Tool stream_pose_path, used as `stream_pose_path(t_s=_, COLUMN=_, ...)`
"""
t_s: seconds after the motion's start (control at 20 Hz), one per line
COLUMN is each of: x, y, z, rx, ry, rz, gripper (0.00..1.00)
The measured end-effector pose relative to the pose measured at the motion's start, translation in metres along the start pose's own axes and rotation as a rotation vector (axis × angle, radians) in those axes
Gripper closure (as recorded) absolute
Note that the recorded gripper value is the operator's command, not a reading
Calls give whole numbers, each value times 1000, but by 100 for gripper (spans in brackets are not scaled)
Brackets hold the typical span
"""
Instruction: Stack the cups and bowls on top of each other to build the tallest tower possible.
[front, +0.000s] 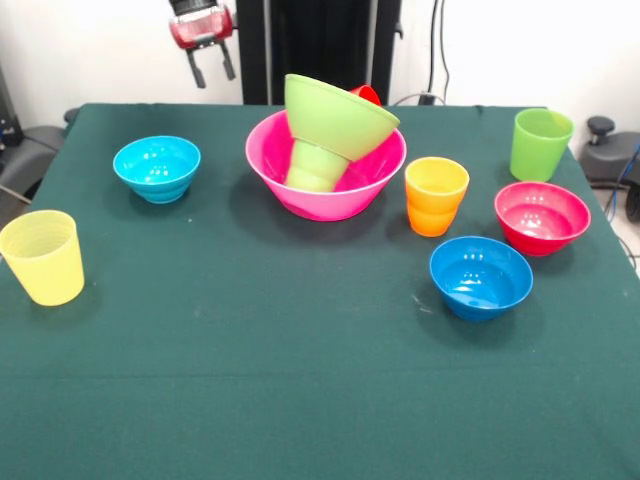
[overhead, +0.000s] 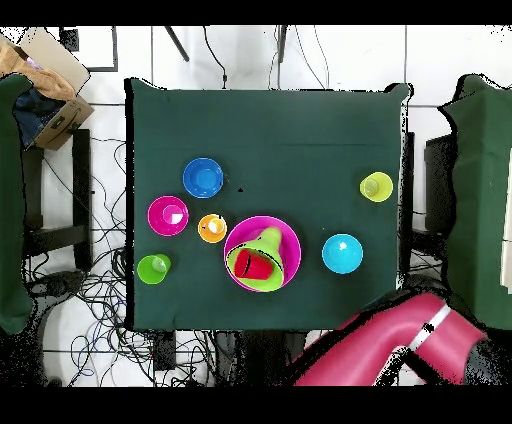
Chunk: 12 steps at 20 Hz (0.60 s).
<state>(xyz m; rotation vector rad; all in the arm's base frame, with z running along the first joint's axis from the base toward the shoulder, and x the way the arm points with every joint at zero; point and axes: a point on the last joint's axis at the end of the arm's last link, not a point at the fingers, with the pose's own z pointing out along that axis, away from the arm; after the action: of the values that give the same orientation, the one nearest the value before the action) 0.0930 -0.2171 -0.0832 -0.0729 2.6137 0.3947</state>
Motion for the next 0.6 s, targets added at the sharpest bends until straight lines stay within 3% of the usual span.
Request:
stream_pose_path(t_s=0.25, x=-13, y=3, z=7, rx=-89, ry=-210, rz=-4, gripper=0)
stream_pose_path(t_s=0.35, x=-16, y=4, z=10, rx=-122, ry=-274, rz=-7, gripper=0)
stream_pose_path(t_s=0.5, x=-22, y=3, z=21, rx=-143, ry=-343, rz=-16, gripper=0)
stream_pose_path(t_s=0.6, x=-24, y=2, z=26, rx=-144, ry=-352, rz=-22, gripper=0)
